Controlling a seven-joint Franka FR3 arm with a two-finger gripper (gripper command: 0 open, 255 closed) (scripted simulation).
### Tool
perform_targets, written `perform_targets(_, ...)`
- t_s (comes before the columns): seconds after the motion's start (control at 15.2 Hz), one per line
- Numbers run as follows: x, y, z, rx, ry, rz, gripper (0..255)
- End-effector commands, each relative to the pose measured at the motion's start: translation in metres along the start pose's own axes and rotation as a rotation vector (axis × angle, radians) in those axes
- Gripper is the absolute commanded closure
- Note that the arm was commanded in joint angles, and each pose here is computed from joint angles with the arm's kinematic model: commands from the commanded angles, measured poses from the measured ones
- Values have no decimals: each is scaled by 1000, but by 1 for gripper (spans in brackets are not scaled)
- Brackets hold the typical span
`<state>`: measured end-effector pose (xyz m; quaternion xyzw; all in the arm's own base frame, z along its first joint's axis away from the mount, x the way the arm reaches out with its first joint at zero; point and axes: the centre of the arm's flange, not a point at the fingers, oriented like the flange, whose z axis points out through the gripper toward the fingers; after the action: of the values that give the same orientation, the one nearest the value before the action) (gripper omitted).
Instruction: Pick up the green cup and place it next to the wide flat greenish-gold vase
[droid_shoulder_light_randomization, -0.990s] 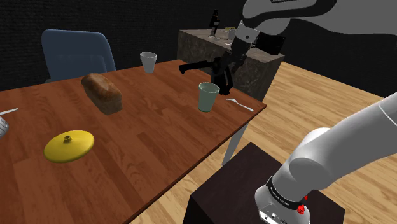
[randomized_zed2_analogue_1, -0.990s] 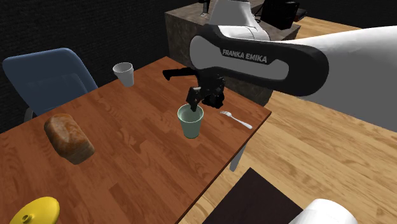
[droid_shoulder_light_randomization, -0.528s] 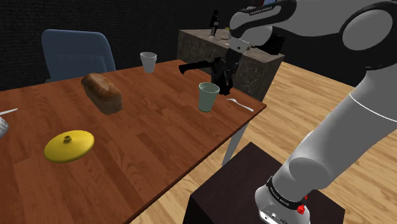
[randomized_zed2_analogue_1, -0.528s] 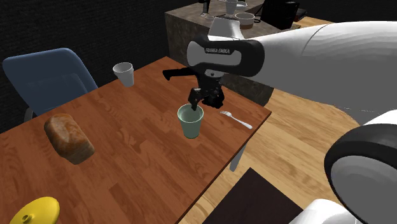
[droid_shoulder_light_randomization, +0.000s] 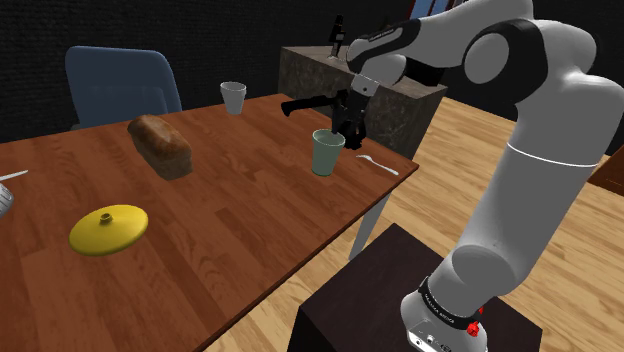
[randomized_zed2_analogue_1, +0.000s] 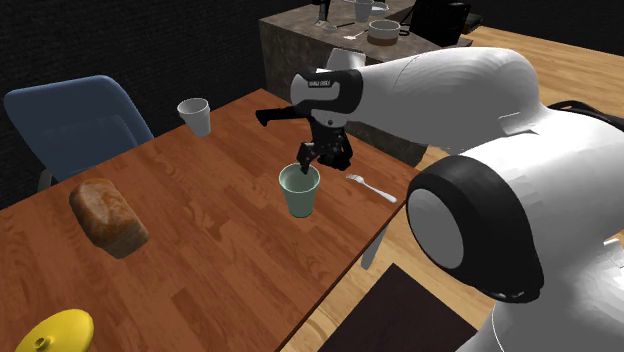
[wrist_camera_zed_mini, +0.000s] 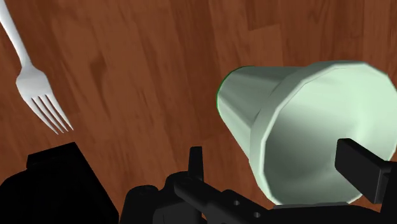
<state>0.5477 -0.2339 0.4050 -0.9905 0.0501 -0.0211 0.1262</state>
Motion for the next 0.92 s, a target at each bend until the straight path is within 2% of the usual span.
perform_targets(0.0,1,1,11,1,0,0,0)
perform_targets(0.26,1,1,35,1,0,0,0)
perform_targets(0.79,1,1,35,1,0,0,0)
perform_targets(0.86,1,1,35,1,0,0,255)
